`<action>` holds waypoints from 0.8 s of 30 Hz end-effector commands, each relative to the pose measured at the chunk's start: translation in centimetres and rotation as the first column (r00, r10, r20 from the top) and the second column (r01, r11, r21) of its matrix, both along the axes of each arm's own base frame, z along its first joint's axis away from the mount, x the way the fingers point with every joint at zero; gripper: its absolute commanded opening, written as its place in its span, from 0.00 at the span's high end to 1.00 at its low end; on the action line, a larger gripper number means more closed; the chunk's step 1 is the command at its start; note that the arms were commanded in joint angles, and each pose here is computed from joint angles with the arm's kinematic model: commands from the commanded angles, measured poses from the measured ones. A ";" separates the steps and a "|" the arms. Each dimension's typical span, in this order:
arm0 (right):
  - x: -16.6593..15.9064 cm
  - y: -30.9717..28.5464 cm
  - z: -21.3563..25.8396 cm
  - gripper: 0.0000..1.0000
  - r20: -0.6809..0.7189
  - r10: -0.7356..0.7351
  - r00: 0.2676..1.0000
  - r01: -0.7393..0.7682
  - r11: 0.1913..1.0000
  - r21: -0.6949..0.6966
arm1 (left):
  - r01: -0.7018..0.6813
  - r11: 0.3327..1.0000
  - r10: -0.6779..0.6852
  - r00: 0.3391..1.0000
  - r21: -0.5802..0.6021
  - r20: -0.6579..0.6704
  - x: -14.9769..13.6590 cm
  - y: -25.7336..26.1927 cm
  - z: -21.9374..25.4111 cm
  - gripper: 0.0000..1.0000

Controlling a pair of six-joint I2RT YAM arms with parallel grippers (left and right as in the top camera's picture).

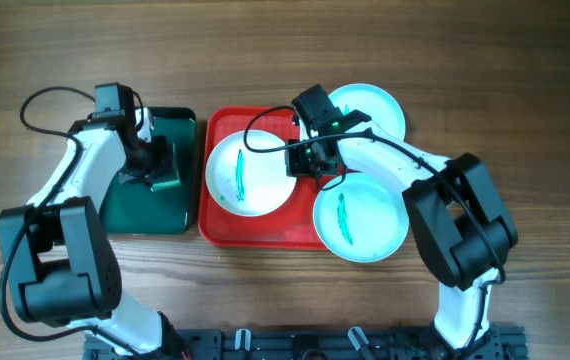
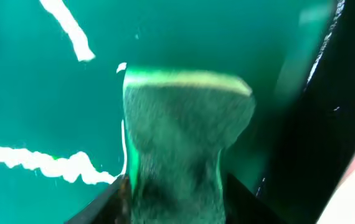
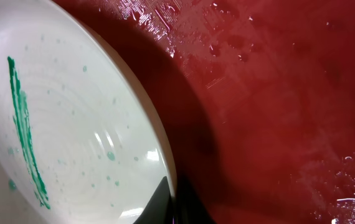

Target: Clean dirty plates on tray and stack at the side

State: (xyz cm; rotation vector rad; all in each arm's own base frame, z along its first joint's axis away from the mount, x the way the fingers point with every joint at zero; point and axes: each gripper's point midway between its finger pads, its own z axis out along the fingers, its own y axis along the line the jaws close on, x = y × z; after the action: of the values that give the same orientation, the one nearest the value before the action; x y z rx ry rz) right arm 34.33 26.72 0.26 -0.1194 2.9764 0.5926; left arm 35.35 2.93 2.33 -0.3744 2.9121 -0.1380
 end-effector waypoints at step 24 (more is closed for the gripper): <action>0.0 -0.1 -1.0 0.96 -0.006 0.013 1.000 -0.013 1.000 -0.020 | 0.045 0.999 -0.044 0.997 0.016 -0.064 0.1 0.5 -3.6 0.96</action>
State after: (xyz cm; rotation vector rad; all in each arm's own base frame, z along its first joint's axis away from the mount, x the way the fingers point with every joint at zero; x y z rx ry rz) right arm 34.35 26.73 0.27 -0.1195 2.9757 0.5931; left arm 36.31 3.08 0.37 -0.2619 2.9352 -0.1250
